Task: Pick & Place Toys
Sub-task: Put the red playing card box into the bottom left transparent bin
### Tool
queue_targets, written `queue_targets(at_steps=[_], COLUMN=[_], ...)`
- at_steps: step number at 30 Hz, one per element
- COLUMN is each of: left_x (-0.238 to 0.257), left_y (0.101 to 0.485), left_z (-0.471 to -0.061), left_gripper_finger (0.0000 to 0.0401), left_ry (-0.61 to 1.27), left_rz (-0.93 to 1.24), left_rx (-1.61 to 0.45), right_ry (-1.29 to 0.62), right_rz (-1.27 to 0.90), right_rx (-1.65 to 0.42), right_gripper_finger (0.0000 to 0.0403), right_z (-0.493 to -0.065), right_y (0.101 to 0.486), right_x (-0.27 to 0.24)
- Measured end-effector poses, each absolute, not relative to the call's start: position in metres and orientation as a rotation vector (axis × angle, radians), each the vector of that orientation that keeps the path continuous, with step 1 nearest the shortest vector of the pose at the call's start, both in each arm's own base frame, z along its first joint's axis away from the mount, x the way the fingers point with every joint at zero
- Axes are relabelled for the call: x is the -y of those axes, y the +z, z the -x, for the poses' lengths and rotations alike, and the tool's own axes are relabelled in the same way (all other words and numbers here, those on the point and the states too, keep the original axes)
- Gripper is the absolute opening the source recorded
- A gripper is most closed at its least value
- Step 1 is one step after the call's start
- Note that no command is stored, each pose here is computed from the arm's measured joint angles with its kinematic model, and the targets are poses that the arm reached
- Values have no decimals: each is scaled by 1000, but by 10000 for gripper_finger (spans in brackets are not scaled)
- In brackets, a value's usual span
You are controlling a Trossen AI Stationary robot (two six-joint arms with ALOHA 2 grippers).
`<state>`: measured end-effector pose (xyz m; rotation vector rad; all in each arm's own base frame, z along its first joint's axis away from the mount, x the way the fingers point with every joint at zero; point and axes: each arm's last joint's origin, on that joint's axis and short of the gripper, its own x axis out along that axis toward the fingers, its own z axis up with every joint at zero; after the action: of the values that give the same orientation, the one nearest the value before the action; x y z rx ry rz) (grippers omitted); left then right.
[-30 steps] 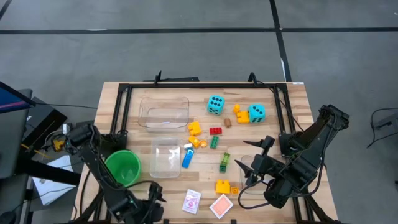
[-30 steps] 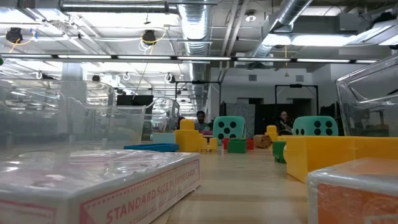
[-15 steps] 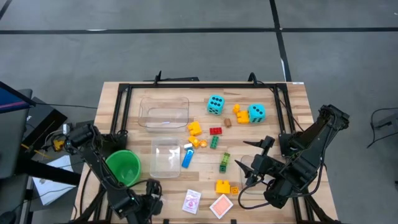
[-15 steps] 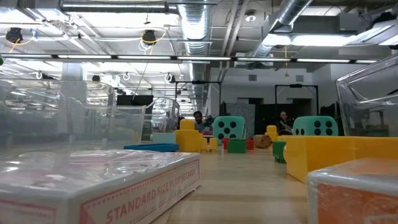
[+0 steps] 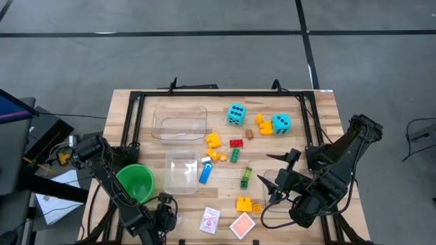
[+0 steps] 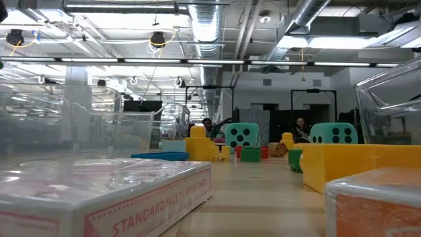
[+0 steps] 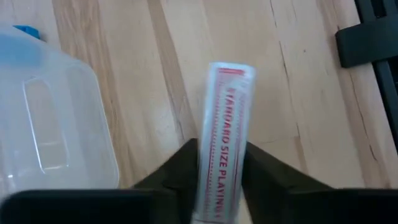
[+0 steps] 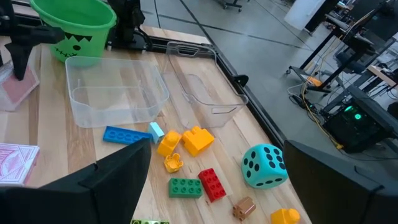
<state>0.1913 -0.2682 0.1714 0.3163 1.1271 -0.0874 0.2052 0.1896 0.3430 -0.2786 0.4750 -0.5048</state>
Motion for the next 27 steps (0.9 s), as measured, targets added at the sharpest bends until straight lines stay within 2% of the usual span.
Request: queue_targets(at_steps=[2, 8, 14, 21, 27], left_x=[267, 262, 246, 198, 139], left_y=[173, 188, 230, 277, 290], left_z=[-192, -196, -195, -208, -235], left_gripper_finger=[57, 59, 59, 59, 59], left_ry=[-75, -54, -10, 38, 64], left_rz=[-295, -223, -234, -303, -311], left_rx=[-1125, -1062, -862, -744, -839], right_ry=[-505, -505, -505, -505, -505], right_rz=[279, 278, 278, 279, 283], right_rx=[-475, -475, -475, -475, -477], right_gripper_finger=[356, 356, 356, 356, 356], right_z=[-205, -205, -205, -205, -205], right_y=[343, 343, 343, 343, 343], right_x=[-190, -190, -190, -190, -189])
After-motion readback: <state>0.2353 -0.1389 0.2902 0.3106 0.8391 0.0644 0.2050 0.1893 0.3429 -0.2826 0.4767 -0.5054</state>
